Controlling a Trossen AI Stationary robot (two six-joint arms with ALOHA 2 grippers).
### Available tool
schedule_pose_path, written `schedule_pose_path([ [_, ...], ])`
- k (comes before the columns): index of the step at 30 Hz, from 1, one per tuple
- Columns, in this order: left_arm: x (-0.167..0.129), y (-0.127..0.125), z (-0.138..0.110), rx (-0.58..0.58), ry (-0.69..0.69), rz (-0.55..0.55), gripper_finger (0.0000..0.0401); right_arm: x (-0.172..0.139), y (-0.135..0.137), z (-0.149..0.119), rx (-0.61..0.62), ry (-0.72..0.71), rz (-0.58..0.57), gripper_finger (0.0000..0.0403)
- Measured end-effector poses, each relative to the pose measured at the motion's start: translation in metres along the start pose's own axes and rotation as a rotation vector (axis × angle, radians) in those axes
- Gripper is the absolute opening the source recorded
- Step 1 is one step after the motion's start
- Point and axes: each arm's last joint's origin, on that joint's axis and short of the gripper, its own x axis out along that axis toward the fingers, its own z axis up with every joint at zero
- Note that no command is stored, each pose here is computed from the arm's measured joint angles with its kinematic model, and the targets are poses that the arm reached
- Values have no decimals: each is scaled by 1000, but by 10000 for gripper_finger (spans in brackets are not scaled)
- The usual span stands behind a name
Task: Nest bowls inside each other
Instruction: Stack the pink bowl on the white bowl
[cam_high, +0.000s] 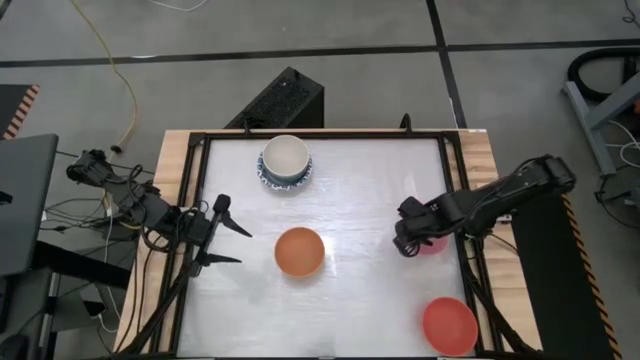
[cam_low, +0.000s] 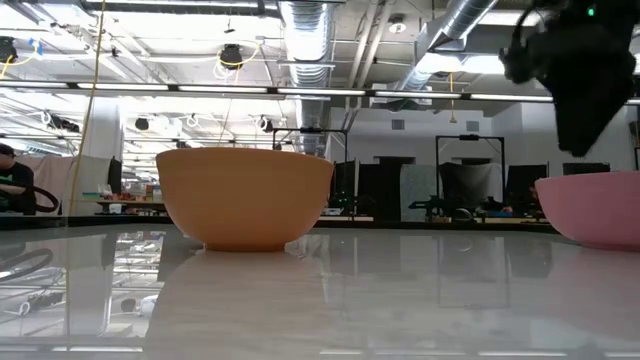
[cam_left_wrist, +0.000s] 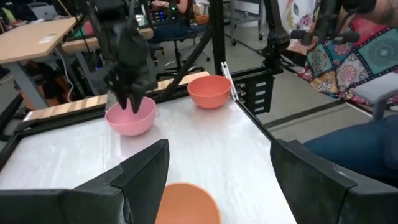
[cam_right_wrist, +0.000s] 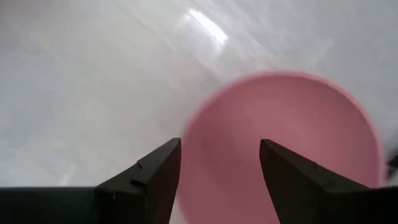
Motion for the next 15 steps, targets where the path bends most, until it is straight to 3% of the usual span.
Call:
schedule_pose_path([
  [6,4,-1,-2,-4,19,-3,270,-6,13,-2,12,-56,133,240],
  [15,19,-5,-9,-19,83,-4,270,27,25,-6,-53,-12,-101,240],
])
